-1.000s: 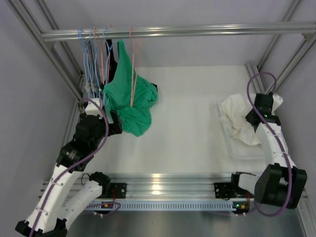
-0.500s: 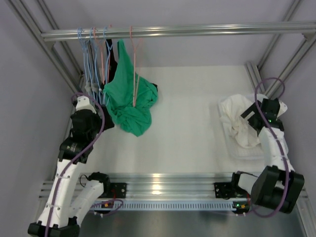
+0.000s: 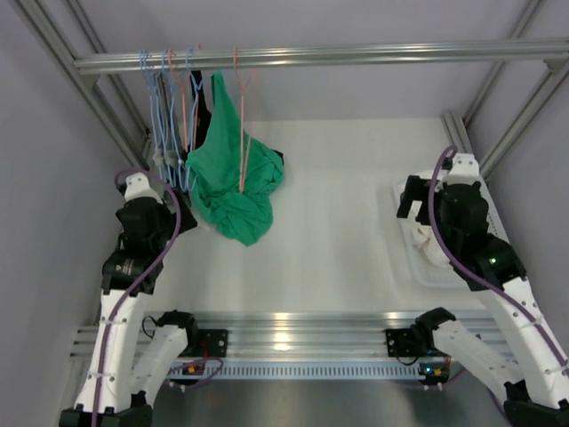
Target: Remove the tank top from the hanger
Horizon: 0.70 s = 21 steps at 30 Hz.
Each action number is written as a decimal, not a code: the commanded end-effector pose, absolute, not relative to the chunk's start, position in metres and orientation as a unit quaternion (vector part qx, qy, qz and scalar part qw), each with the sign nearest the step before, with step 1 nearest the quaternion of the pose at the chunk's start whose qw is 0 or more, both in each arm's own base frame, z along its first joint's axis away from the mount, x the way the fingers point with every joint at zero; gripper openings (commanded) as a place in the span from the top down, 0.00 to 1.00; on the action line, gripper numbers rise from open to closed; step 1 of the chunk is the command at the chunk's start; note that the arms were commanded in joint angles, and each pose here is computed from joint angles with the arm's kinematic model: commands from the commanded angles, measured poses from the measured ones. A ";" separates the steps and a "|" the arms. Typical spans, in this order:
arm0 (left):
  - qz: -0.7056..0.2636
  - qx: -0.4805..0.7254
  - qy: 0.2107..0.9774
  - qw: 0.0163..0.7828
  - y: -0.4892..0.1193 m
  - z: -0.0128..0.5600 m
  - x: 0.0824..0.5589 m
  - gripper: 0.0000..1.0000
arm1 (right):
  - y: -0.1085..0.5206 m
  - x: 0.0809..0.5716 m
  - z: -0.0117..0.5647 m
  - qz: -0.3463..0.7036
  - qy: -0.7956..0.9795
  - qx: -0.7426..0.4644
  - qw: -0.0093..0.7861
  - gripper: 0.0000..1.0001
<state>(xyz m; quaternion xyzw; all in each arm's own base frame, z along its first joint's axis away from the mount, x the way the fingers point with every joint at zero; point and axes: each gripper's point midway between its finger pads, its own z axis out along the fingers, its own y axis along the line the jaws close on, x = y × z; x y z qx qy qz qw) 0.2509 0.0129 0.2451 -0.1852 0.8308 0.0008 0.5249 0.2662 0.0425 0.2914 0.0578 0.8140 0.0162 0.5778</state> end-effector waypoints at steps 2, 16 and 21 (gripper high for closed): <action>-0.006 -0.190 0.820 0.540 0.012 0.263 0.243 0.01 | 0.014 0.224 0.319 -0.028 0.803 0.052 0.593 0.01; -0.069 -0.147 0.825 0.542 -0.016 0.254 0.231 0.01 | 0.001 0.191 0.327 -0.018 0.781 0.041 0.623 0.01; -0.087 -0.129 0.825 0.543 -0.025 0.256 0.238 0.01 | -0.001 0.190 0.322 -0.021 0.781 0.049 0.622 0.00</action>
